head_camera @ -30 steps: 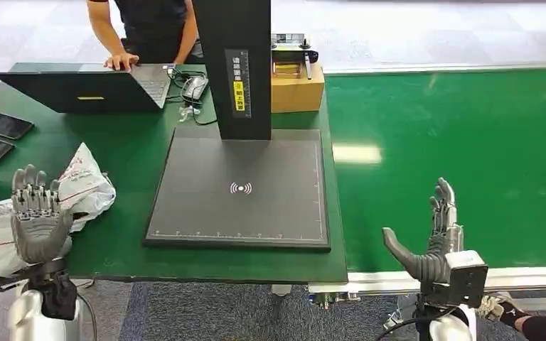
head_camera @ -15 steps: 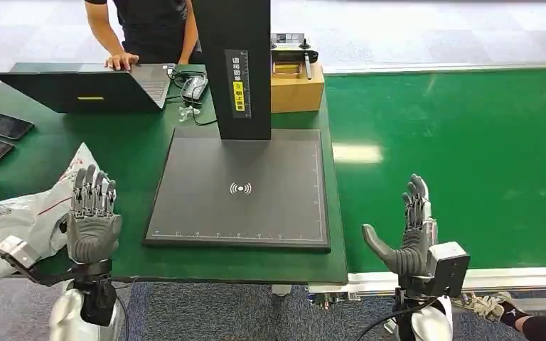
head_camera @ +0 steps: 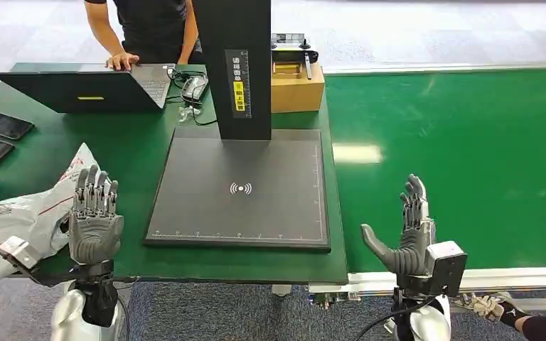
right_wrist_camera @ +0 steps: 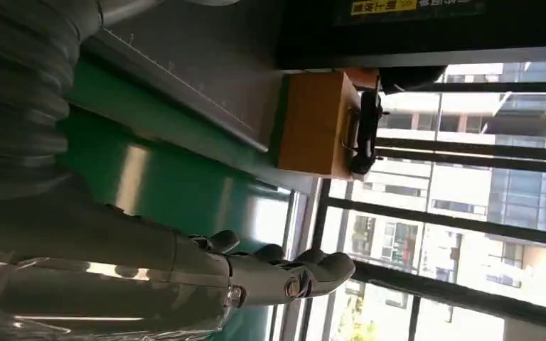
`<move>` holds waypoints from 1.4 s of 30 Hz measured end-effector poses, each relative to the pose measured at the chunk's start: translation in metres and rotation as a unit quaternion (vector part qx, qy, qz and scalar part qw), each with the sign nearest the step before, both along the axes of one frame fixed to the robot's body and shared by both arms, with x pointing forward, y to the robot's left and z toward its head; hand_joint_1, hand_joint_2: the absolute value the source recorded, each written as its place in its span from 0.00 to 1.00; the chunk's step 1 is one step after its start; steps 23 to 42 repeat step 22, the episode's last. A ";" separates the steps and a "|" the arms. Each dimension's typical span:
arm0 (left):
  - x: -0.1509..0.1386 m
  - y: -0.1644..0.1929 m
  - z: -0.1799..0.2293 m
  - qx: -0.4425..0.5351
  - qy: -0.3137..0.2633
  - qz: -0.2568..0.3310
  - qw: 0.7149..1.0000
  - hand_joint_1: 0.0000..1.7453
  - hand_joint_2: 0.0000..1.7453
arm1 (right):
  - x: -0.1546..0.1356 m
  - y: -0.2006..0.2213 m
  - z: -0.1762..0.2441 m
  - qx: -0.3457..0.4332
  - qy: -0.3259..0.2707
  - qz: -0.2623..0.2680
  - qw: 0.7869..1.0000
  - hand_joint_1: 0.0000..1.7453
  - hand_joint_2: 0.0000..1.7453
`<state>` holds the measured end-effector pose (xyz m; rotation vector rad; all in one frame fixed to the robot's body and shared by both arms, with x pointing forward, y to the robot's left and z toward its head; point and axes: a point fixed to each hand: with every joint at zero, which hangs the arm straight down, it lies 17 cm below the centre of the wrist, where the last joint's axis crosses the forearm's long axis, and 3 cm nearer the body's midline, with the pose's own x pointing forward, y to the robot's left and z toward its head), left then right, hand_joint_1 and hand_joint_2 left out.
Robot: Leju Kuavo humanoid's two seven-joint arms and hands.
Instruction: Moved the parcel from conveyor to table for the left to box.
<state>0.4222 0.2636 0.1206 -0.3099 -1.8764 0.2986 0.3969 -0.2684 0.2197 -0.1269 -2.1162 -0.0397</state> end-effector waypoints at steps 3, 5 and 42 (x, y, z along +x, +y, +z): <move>0.000 0.000 0.000 0.000 0.000 0.000 1.000 0.00 1.00 | 0.000 0.000 0.000 0.000 0.000 0.000 1.000 0.00 1.00; 0.000 0.000 0.000 -0.004 0.000 -0.001 1.000 0.00 1.00 | 0.000 0.000 0.000 0.003 0.000 0.001 1.000 0.00 1.00; -0.009 -0.131 -0.006 0.110 0.010 -0.100 0.989 0.00 1.00 | 0.009 0.051 -0.021 0.034 0.042 0.081 0.995 0.00 1.00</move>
